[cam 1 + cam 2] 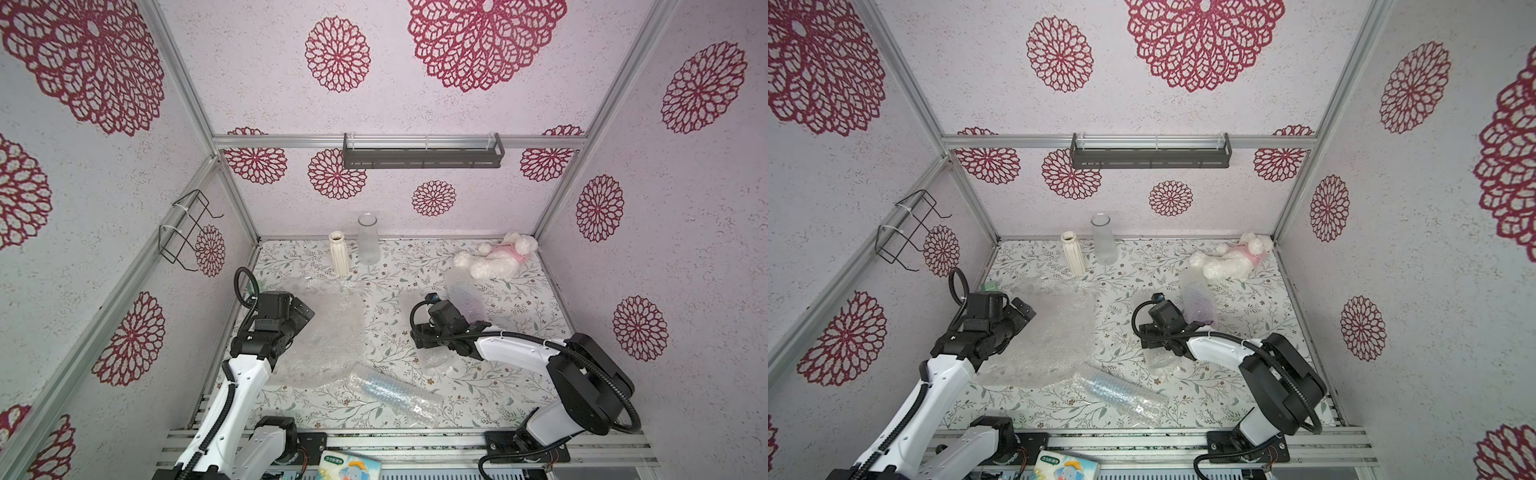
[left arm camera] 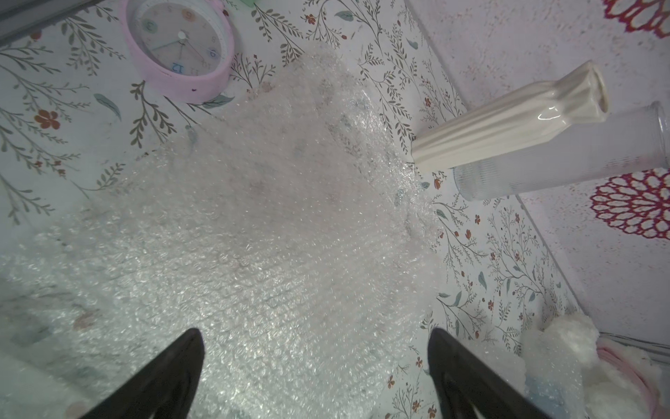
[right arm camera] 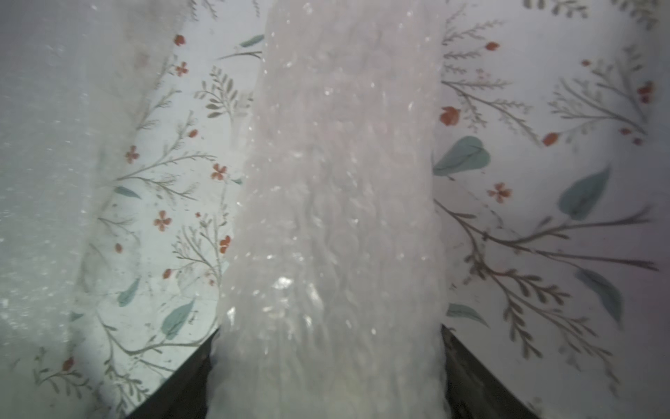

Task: Unwrap the vase from the bubble wrap
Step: Move the bubble wrap onto the bubble wrap.

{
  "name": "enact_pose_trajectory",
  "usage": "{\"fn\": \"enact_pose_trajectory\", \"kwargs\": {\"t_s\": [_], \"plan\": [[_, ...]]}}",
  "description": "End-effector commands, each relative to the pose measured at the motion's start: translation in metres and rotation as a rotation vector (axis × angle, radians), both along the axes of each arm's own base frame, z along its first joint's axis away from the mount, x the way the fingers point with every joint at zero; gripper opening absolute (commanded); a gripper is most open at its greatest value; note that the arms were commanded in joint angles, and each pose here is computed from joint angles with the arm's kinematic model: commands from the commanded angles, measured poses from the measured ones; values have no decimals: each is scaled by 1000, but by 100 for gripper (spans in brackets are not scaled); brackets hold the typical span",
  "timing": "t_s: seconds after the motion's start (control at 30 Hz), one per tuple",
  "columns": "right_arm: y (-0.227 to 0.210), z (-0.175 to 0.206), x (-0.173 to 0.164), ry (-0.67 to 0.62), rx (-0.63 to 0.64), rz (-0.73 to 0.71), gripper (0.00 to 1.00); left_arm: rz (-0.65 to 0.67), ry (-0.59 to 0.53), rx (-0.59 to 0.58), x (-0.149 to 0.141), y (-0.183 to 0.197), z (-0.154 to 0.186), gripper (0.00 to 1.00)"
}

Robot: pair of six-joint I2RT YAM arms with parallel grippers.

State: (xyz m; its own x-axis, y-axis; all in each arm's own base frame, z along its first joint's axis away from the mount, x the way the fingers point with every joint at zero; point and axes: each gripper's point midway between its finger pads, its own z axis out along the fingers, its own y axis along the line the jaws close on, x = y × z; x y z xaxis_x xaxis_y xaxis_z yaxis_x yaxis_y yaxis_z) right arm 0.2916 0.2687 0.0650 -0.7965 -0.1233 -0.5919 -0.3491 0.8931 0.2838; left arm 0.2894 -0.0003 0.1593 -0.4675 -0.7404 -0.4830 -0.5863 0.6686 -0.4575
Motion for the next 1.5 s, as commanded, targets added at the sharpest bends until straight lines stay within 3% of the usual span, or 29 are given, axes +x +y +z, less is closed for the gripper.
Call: {"fn": "enact_pose_trajectory", "kwargs": {"t_s": [0.0, 0.13, 0.3, 0.5, 0.9, 1.07, 1.3, 1.47], "plan": [[47, 25, -3, -10, 214, 93, 76, -80, -14, -13, 7, -13, 4, 99], [52, 33, -1, -29, 283, 111, 82, -158, -10, -24, 17, -32, -1, 100], [11, 24, 9, -49, 170, 11, 94, -253, -9, -20, 30, -62, -7, 100], [-29, 49, 20, -147, 105, -55, 99, -379, 10, -10, 47, -103, -19, 100], [-42, 88, 5, -316, -5, 20, 88, -525, 67, -69, 64, -157, -54, 93], [-34, 90, -7, -328, 52, 74, 80, -541, 64, -108, 66, -166, -61, 78], [-27, 87, -14, -309, 144, 59, 79, -552, -6, -159, 65, -173, -53, 64], [-27, 84, -12, -306, 209, 9, 78, -608, -18, -137, 62, -196, -42, 64]]}}
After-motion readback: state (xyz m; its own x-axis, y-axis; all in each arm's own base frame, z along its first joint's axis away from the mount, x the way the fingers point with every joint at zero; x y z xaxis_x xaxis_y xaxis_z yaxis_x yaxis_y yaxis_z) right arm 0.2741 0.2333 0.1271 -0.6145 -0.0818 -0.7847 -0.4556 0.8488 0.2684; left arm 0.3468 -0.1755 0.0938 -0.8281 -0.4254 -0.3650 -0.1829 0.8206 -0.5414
